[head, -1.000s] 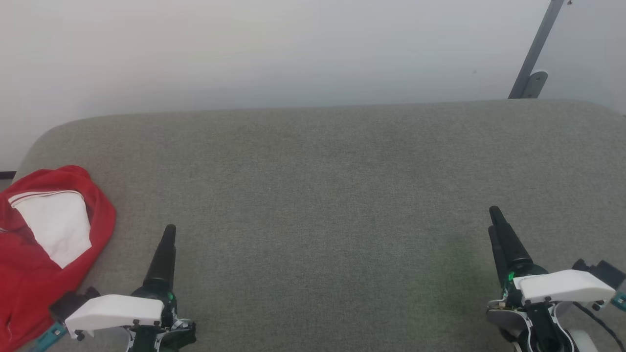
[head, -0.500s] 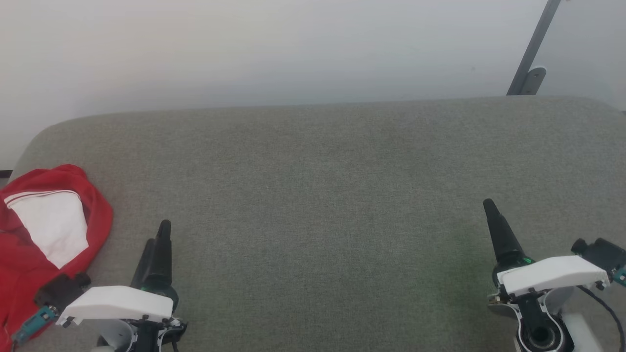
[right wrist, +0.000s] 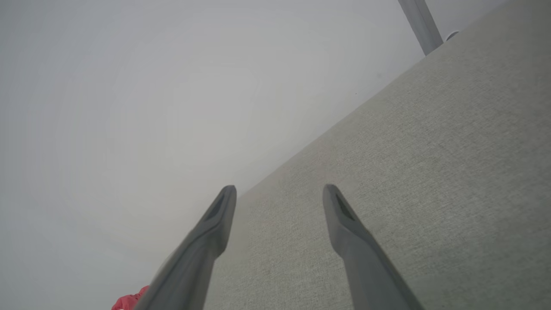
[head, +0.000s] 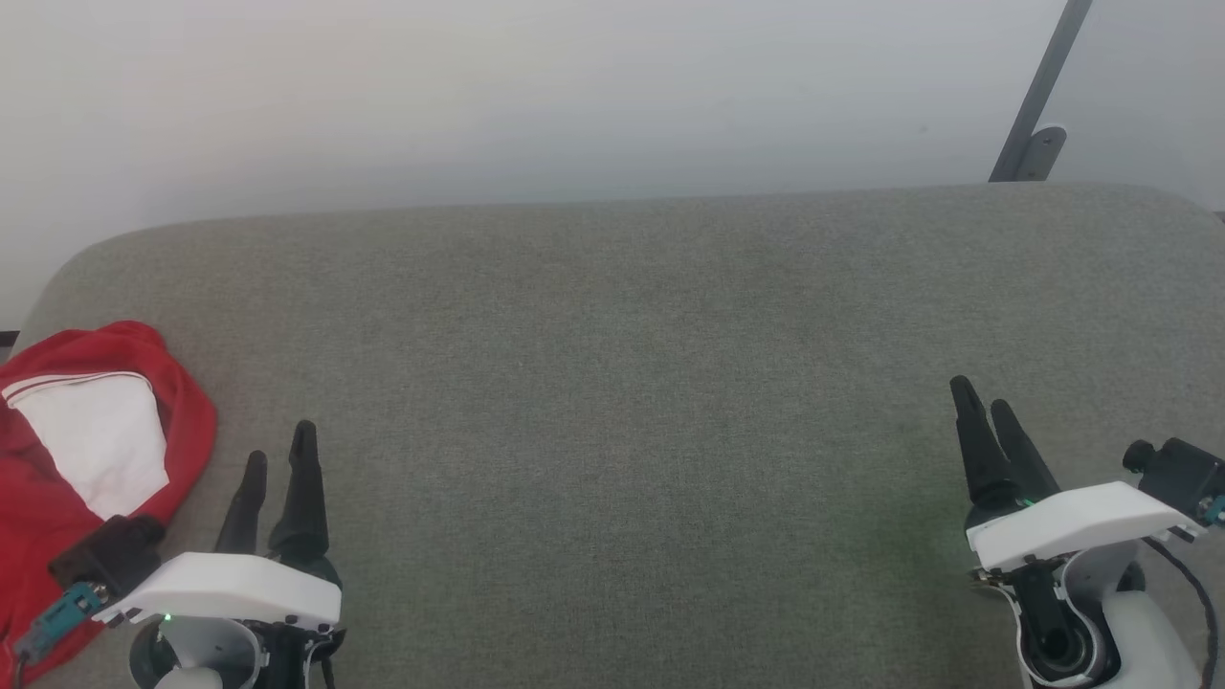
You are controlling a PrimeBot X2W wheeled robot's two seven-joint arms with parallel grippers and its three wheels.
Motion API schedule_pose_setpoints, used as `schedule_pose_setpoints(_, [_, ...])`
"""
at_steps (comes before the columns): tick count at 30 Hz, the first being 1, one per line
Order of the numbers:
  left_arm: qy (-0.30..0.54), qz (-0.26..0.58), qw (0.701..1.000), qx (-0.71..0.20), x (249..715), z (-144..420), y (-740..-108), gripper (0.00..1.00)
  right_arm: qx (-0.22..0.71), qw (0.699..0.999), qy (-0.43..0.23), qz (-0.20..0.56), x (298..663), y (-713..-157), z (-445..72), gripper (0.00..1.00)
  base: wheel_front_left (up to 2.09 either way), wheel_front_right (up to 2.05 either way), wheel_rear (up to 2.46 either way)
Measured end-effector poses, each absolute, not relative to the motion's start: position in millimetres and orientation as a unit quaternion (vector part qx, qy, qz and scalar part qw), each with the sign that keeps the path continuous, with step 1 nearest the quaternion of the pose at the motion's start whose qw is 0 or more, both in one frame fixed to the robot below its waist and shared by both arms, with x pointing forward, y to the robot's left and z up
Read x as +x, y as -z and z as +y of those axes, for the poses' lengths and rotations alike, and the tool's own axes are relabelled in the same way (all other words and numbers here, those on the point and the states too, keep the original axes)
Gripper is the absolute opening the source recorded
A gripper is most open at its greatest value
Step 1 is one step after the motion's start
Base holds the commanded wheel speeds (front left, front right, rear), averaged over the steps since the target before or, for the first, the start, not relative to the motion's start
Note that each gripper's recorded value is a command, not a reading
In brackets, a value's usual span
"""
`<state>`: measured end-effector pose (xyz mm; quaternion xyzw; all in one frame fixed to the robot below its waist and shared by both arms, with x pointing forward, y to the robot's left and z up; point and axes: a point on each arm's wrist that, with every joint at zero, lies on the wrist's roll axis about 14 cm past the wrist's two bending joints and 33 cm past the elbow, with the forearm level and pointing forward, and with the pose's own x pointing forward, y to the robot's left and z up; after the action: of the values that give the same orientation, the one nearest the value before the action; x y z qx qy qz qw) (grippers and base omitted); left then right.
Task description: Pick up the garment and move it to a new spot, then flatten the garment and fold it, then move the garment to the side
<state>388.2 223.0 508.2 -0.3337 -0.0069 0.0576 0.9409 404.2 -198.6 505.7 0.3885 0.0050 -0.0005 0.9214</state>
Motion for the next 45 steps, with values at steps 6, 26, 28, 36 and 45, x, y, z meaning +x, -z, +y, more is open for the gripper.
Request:
schedule_pose_setpoints(6, [-0.056, -0.014, 0.958, -0.280, 388.8, 225.7, -511.6, 1.00, 0.346, 0.938, -0.002, 0.003, 405.1, -508.8, -201.5, 1.00, 0.00, 0.00, 0.00])
schedule_pose_setpoints(26, [-0.060, -0.042, 0.985, -0.158, 383.9, 240.6, -524.0, 1.00, 0.246, 0.969, -0.005, -0.011, 404.4, -518.6, -209.0, 1.00, 0.00, 0.00, 0.00])
schedule_pose_setpoints(28, [-0.055, -0.046, 0.988, -0.138, 383.7, 241.5, -525.7, 1.00, 0.235, 0.972, -0.007, -0.013, 404.5, -520.4, -209.2, 1.00, 0.00, 0.00, 0.00])
schedule_pose_setpoints(36, [-0.043, -0.046, 0.994, -0.094, 383.8, 242.3, -524.3, 1.00, 0.201, 0.979, -0.010, -0.019, 404.8, -523.6, -211.8, 1.00, 0.00, 0.00, 0.00])
schedule_pose_setpoints(45, [-0.036, -0.051, 0.997, -0.052, 384.0, 242.7, -526.5, 1.00, 0.163, 0.986, -0.016, -0.019, 404.3, -523.6, -211.7, 1.00, 0.00, 0.00, 0.00])
